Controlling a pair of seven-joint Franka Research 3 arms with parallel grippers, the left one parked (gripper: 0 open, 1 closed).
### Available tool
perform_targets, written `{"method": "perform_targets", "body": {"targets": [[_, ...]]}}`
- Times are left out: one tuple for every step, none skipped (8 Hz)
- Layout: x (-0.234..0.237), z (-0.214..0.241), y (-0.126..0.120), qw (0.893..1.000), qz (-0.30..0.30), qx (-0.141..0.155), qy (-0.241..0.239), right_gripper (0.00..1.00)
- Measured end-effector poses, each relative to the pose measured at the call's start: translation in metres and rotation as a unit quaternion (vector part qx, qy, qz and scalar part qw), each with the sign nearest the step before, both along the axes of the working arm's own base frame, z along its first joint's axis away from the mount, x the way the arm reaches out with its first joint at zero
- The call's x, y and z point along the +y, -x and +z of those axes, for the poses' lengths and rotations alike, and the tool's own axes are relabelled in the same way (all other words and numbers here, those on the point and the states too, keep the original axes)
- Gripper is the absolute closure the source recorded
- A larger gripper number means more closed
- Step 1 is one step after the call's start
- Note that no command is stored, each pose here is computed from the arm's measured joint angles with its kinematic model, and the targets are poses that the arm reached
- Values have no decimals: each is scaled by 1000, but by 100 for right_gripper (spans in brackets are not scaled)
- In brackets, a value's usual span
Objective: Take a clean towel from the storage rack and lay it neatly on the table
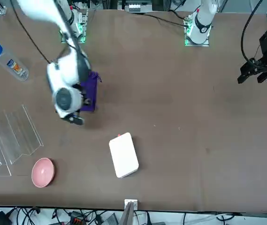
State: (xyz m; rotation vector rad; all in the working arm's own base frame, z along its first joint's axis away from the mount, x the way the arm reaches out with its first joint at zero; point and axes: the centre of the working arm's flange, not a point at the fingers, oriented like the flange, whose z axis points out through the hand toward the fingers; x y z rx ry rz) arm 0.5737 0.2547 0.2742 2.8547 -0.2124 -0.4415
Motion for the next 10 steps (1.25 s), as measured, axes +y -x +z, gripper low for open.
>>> {"method": "perform_targets", "body": {"targets": [[11, -22, 5, 1000, 13, -4, 0, 24], [13, -38, 9, 1000, 19, -5, 1, 31], [12, -50, 12, 1000, 23, -9, 0, 33], [14, -62, 17, 999, 30, -11, -1, 34], [17, -71, 21, 999, 35, -10, -1, 36], [18, -78, 23, 999, 36, -7, 1, 37], [19, -84, 24, 999, 38, -6, 0, 39], [19, -88, 25, 999, 38, -5, 0, 40], [17, -88, 24, 999, 37, -6, 1, 41], [16, -87, 23, 999, 36, -6, 2, 41]]}}
